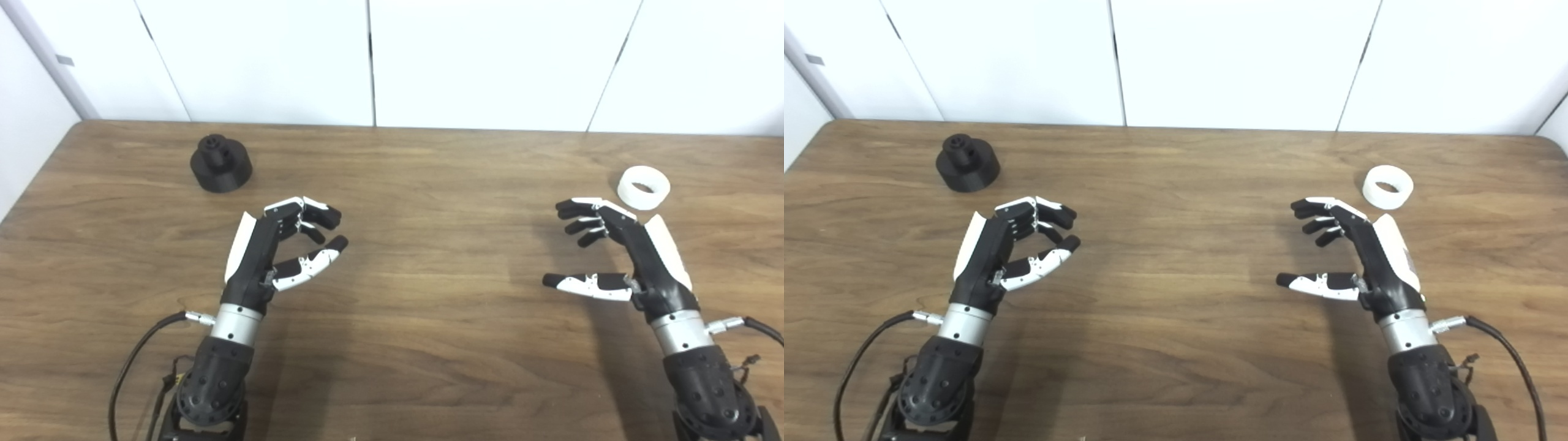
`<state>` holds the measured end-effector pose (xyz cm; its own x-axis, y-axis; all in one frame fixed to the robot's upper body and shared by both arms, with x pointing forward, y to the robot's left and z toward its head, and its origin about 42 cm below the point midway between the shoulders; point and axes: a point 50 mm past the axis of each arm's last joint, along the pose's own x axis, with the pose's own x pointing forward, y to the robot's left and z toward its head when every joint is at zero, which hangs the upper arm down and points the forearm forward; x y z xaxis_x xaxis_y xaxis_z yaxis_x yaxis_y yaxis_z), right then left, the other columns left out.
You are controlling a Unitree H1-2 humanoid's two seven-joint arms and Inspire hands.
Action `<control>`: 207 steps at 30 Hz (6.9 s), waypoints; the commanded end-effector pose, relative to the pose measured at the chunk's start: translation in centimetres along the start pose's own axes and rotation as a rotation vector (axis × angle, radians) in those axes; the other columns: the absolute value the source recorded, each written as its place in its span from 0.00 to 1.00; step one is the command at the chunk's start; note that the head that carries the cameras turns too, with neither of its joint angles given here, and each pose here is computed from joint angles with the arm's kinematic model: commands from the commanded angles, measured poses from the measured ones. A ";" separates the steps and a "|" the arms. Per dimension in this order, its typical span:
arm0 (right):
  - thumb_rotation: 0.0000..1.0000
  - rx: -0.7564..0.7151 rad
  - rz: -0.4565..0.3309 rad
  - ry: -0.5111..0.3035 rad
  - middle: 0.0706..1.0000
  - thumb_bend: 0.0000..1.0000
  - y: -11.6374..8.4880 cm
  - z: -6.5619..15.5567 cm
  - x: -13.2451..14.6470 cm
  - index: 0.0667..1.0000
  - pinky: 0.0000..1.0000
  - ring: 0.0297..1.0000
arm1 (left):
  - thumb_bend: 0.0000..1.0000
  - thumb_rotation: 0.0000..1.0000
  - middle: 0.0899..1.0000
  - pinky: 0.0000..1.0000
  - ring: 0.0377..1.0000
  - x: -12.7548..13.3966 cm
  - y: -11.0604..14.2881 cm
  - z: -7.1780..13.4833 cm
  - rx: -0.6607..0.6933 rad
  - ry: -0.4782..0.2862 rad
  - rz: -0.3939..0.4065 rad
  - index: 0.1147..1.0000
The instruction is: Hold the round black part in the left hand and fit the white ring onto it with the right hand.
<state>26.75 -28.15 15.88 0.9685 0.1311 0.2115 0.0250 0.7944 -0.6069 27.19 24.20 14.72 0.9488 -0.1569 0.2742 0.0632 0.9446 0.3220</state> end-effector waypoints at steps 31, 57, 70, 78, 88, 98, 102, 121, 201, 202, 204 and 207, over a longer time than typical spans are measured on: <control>0.04 0.026 -0.046 -0.028 0.72 0.70 -2.3 -0.8 0.2 0.73 0.59 0.68 | 0.50 0.06 0.65 0.48 0.61 1.2 -2.2 0.4 -0.007 -0.067 -0.014 0.43; 0.00 0.026 -0.051 -0.005 0.72 0.71 -3.1 -1.5 -0.1 0.73 0.58 0.68 | 0.51 0.07 0.73 0.70 0.76 2.5 1.0 2.1 0.252 -0.064 0.117 0.43; 0.00 0.030 -0.047 -0.006 0.71 0.72 -3.6 -2.0 -0.4 0.72 0.56 0.65 | 0.63 0.15 0.76 0.63 0.75 5.4 5.1 4.0 0.444 -0.020 0.147 0.52; 0.00 0.032 -0.048 -0.002 0.71 0.72 -3.8 -2.2 -0.5 0.72 0.56 0.65 | 0.75 0.24 0.81 0.71 0.83 7.7 7.4 4.7 0.557 -0.003 0.234 0.63; 0.01 0.030 -0.044 -0.013 0.71 0.72 -4.0 -2.6 -0.7 0.72 0.55 0.64 | 0.75 0.27 0.89 0.79 0.95 9.8 9.9 4.3 0.634 0.008 0.316 0.67; 0.01 0.022 -0.045 -0.005 0.71 0.73 -4.0 -2.6 -0.7 0.72 0.56 0.64 | 0.81 0.31 0.90 0.83 0.95 11.6 12.3 4.3 0.749 0.098 0.373 0.72; 0.01 0.018 -0.045 -0.009 0.71 0.73 -4.0 -2.8 -0.7 0.72 0.56 0.64 | 0.85 0.34 0.91 0.81 0.96 12.4 13.5 3.8 0.789 0.144 0.379 0.72; 0.07 -0.010 -0.053 0.003 0.70 0.74 -4.1 -3.1 -0.9 0.72 0.55 0.65 | 1.00 0.45 0.93 0.81 0.98 15.3 16.5 1.8 0.901 0.345 0.360 0.74; 0.05 0.029 -0.039 0.007 0.72 0.73 -4.4 -2.0 -2.0 0.72 0.55 0.64 | 1.00 0.33 0.87 0.85 0.94 17.3 14.8 -5.8 0.957 0.554 0.198 0.62; 0.06 0.030 -0.038 0.012 0.72 0.73 -4.4 -1.9 -2.1 0.72 0.56 0.64 | 1.00 0.29 0.85 0.82 0.92 17.3 14.7 -5.9 0.950 0.536 0.212 0.59; 0.06 0.032 -0.038 0.028 0.72 0.73 -4.4 -1.7 -2.2 0.72 0.56 0.64 | 0.99 0.25 0.82 0.78 0.89 17.2 14.7 -6.0 0.935 0.497 0.242 0.54; 0.06 0.029 -0.038 0.045 0.72 0.73 -4.5 -1.3 -2.3 0.72 0.56 0.64 | 0.97 0.17 0.80 0.75 0.86 17.3 14.7 -5.9 0.909 0.454 0.275 0.48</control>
<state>24.41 -32.63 15.46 0.9867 0.0676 0.1476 0.0292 0.8204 -0.5710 45.16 36.41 15.85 0.9425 0.3336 0.0210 -0.1430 0.3457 0.9274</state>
